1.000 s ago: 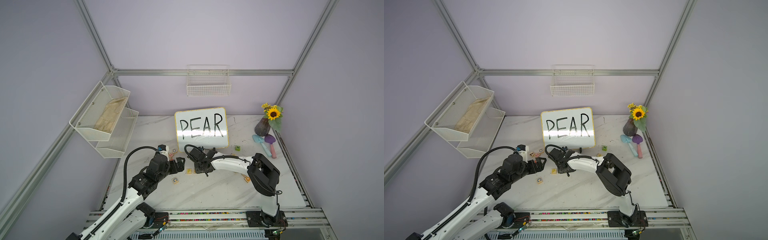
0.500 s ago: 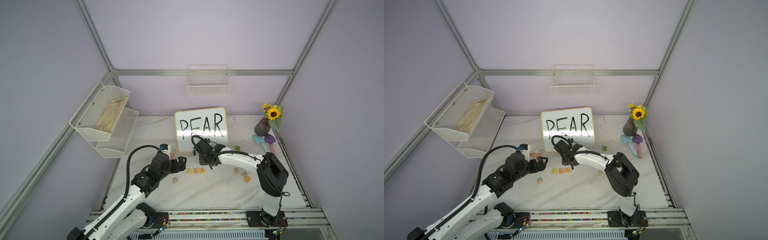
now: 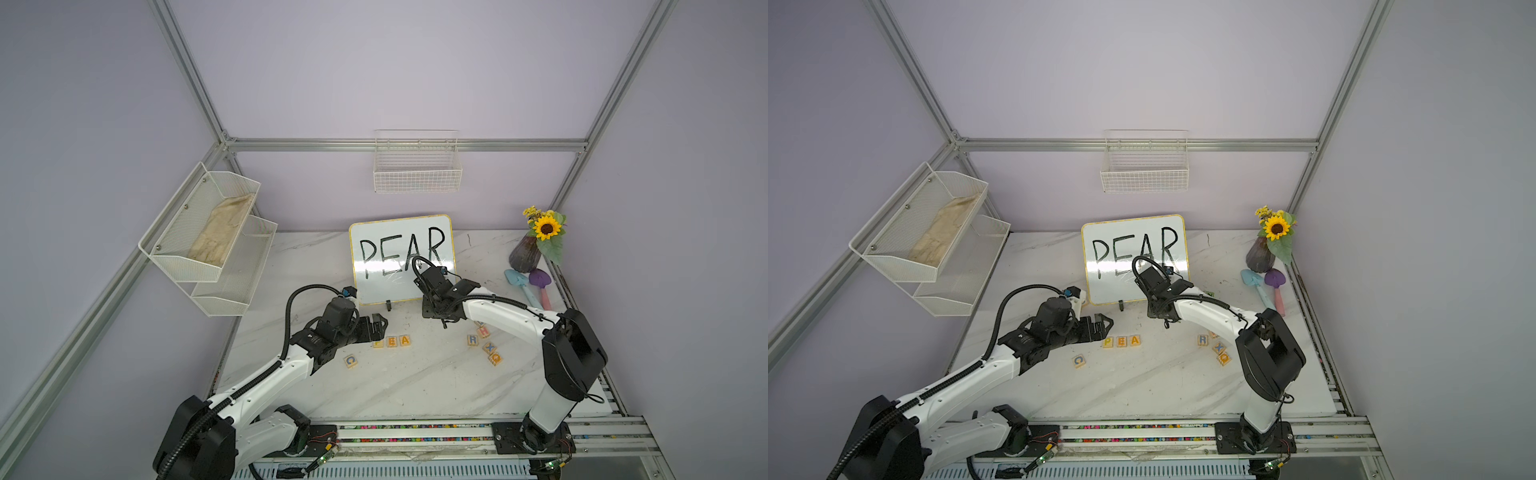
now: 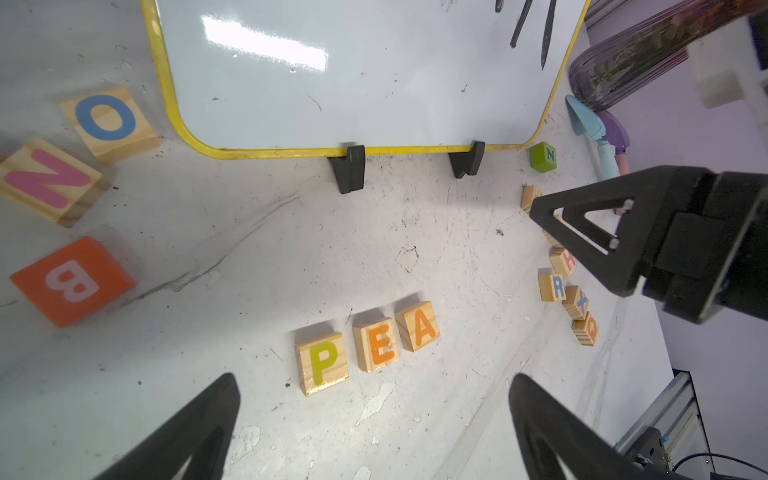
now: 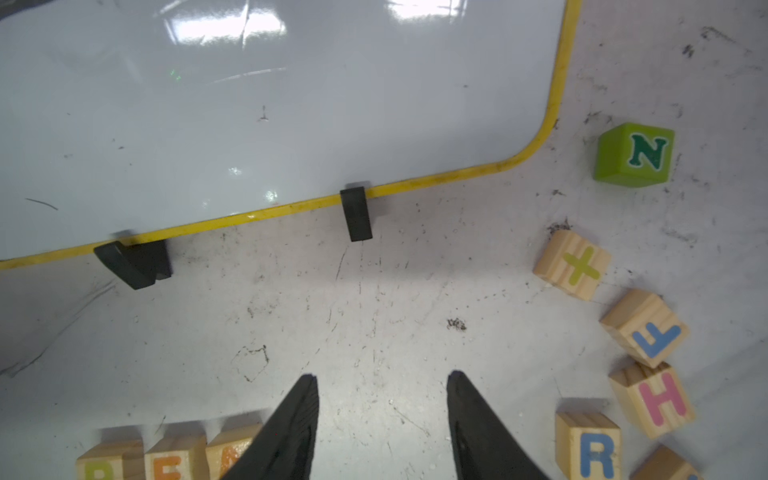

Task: Spell the uppercase word “pear” with letter blocks
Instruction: Pick up the letter block from the center of the board.

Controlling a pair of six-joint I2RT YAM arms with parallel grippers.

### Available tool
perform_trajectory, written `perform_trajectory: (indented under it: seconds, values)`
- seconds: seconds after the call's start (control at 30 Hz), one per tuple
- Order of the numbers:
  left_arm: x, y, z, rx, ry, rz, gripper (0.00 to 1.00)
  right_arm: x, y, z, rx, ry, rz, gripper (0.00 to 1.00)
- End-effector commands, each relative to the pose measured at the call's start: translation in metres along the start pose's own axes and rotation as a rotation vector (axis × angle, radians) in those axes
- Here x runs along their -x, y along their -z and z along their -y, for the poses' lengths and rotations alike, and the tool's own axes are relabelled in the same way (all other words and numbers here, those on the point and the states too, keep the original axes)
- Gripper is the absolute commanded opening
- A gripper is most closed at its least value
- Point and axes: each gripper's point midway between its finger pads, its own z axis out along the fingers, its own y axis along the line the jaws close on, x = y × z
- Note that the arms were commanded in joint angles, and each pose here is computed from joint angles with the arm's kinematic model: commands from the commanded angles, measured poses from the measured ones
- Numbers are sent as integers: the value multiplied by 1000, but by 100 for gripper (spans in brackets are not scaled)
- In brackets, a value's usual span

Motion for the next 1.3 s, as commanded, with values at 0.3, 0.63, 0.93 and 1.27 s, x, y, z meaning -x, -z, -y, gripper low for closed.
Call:
perform_trajectory:
  seconds: [0.3, 0.63, 0.93, 1.27]
  values:
    - [50, 3, 97, -207, -195, 86, 100, -5, 14, 71, -63, -4, -15, 54]
    - [26, -19, 142, -261, -307, 19, 100, -28, 19, 101, -37, -14, -58, 55]
    - [20, -21, 155, -279, -306, 29, 100, -54, 13, 110, -2, -30, -110, 55]
    - [18, -20, 151, -263, -308, 30, 100, -73, -4, 114, 22, -61, -151, 54]
